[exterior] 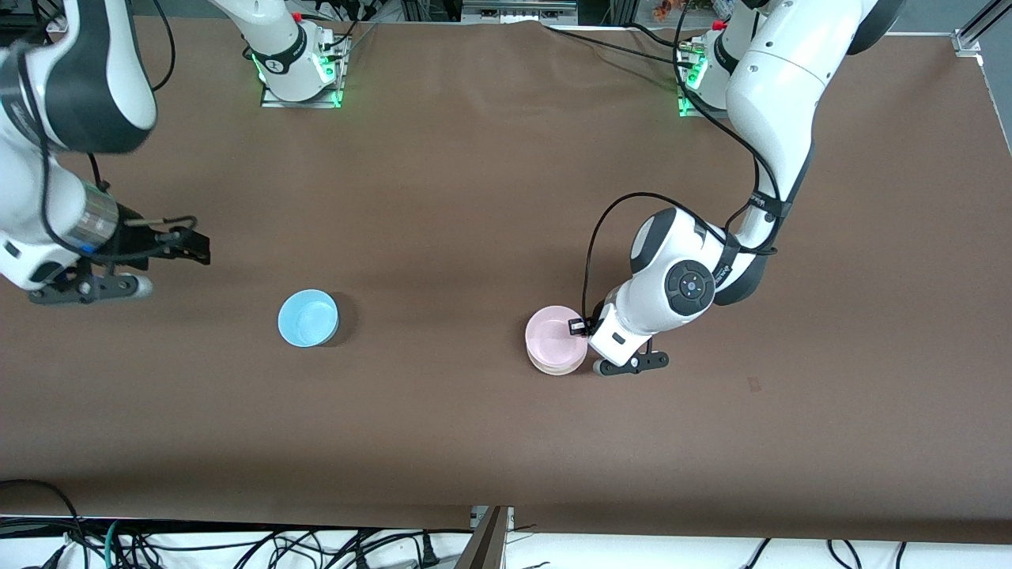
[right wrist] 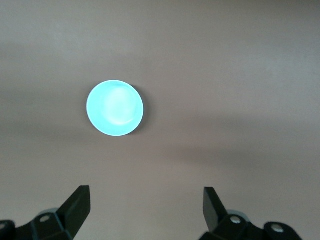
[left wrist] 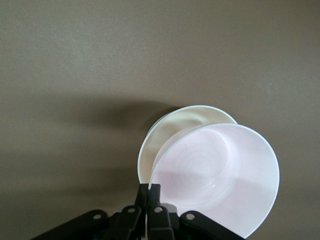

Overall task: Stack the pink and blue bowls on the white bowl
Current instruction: 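Release the pink bowl while the right gripper reaches the blue bowl, then grasp the blue bowl rim with the right gripper while the left withdraws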

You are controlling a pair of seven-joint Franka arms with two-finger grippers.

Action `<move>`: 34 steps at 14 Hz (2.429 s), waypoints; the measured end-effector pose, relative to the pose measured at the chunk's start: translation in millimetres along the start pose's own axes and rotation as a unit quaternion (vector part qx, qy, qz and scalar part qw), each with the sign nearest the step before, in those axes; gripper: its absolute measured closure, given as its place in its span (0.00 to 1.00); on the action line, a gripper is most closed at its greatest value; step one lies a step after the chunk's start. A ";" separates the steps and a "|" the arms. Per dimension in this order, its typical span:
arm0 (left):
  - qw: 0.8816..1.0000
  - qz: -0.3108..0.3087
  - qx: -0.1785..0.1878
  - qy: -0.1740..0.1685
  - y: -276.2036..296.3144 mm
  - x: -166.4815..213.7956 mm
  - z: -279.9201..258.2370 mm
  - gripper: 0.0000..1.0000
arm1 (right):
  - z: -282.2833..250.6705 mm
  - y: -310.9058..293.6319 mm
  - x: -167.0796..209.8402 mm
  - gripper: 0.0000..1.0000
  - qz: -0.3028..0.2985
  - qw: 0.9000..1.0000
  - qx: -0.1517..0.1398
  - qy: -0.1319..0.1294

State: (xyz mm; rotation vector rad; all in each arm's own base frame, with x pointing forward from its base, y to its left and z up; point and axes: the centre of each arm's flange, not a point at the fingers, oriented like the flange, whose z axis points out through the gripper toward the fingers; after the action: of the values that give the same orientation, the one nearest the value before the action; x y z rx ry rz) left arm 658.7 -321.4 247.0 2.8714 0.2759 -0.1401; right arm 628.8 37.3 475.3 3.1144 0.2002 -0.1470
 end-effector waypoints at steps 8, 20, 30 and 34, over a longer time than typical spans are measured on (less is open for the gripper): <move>1.000 -0.004 -0.004 0.005 -3.7 3.3 15.7 0.97 | 75.2 1.2 35.1 0.00 -0.007 1.000 -0.005 0.025; 1.000 -0.007 -0.003 0.002 -7.5 4.6 27.3 0.83 | 268.5 -17.8 20.3 0.07 0.004 0.997 0.015 0.077; 0.998 -0.052 0.016 0.016 -61.7 35.1 -141.4 0.00 | 272.0 -23.6 21.6 0.70 0.014 0.996 0.028 0.079; 0.996 -0.080 0.035 0.033 -150.9 26.9 -291.2 0.00 | 257.0 -43.6 30.0 0.97 0.032 0.994 0.045 0.091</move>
State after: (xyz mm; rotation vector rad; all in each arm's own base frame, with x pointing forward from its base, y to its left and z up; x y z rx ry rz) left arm 675.7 -98.0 488.1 2.9250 0.5237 -0.0845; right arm 629.0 78.4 216.2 3.2182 0.0980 0.1325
